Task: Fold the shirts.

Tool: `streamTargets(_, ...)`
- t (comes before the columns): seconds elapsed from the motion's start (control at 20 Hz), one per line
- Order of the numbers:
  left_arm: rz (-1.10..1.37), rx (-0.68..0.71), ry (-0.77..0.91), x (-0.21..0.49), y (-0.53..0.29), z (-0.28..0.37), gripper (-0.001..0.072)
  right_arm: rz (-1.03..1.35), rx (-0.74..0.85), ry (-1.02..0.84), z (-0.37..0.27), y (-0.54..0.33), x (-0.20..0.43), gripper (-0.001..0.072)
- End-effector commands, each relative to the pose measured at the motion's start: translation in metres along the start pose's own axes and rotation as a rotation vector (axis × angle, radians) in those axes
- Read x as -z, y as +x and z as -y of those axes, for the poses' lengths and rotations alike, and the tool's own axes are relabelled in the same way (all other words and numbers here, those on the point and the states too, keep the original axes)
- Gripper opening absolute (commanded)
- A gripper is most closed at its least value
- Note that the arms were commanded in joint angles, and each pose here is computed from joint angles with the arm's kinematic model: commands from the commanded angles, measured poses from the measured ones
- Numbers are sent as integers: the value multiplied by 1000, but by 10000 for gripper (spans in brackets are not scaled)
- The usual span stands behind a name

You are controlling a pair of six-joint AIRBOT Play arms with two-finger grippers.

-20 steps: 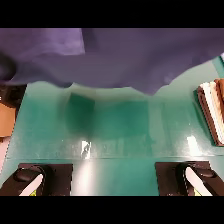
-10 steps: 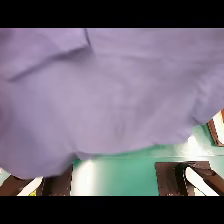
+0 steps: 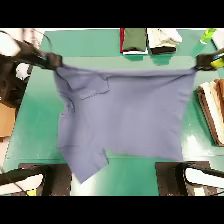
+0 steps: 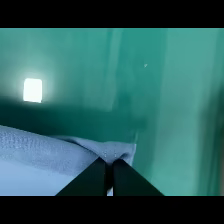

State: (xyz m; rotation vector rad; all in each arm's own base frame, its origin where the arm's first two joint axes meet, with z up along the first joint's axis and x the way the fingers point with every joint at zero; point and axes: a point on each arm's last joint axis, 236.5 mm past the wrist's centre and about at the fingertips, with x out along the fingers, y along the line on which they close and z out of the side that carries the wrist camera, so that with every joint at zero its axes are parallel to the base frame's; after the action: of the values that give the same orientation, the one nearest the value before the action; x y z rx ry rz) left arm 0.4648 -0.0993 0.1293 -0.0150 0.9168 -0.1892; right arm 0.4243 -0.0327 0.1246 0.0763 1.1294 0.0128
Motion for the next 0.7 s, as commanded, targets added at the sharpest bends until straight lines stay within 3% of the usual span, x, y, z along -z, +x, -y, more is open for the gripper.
streamTargets(0.0, -67, -22, -25, 18, 88, -17, 24, -95, -10, 17, 6, 87, 1, 20)
streamTargets(0.3, -91, -33, 16, 6, 83, -31, 24, -61, -38, 1, -5, 85, -37, 20)
streamTargets(0.45, -234, -25, 98, 41, 80, -34, 24, -103, -32, 2, -4, 81, -18, 20)
streamTargets(0.65, -360, -17, 87, 94, 100, -36, 25, -188, -39, 16, -5, 105, 26, 20)
